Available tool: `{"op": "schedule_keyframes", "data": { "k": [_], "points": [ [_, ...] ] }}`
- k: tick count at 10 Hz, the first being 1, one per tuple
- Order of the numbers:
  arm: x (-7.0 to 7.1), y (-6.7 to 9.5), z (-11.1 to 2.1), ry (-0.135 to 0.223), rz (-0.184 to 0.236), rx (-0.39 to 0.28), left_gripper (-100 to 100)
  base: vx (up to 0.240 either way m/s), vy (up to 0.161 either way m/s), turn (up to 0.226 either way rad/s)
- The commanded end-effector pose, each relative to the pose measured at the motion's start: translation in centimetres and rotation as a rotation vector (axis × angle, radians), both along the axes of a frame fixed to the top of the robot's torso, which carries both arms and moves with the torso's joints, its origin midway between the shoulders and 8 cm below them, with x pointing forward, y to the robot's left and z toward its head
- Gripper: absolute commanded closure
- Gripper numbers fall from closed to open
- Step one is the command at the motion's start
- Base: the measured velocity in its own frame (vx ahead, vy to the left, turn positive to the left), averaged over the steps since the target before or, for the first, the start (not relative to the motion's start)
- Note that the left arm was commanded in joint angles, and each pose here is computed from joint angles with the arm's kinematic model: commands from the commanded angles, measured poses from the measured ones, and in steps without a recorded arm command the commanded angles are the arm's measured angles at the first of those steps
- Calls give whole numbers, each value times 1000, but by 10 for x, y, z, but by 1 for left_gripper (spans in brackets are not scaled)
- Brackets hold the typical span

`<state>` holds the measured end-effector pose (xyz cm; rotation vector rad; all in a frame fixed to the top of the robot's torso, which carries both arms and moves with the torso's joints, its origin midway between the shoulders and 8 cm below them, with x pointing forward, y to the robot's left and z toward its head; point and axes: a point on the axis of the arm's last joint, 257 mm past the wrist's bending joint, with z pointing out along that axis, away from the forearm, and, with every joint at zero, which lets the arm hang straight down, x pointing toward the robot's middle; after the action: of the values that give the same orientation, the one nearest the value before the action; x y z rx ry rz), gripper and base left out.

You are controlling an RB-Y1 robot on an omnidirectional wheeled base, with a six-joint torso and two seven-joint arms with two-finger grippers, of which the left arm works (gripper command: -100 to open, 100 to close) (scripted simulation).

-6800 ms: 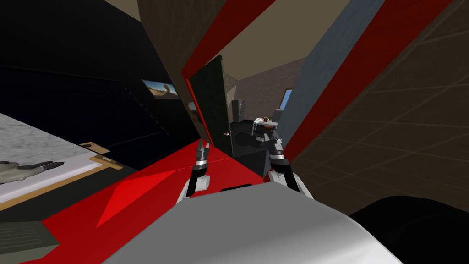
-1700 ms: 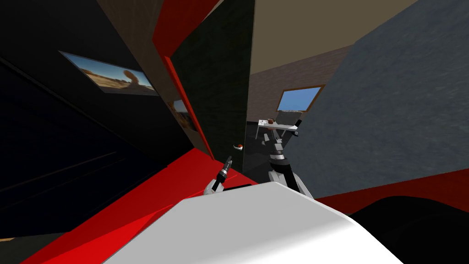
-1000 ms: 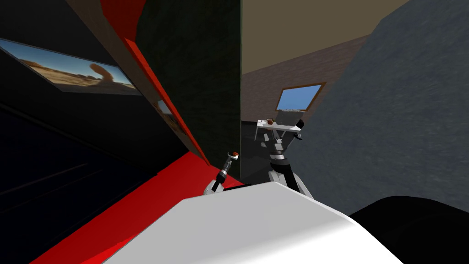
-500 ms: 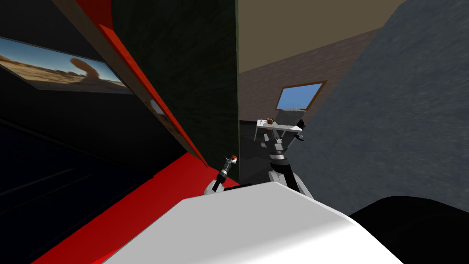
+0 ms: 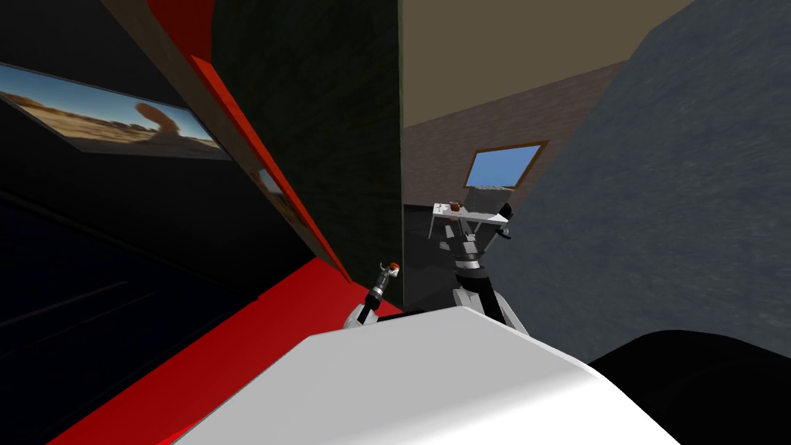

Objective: Push the door open

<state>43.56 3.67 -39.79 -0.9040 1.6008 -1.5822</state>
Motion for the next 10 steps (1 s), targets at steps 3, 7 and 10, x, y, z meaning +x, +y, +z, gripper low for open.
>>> {"op": "schedule_keyframes", "data": {
  "k": [3, 7, 10],
  "points": [
    [10, 21, 2, -11, 43, 11, 100, 141, -131, 41],
    [19, 43, 2, -14, 95, 21, 100, 134, -132, 43],
    [28, 67, 3, -17, 157, 28, 100, 136, -128, 57]
  ]
}}
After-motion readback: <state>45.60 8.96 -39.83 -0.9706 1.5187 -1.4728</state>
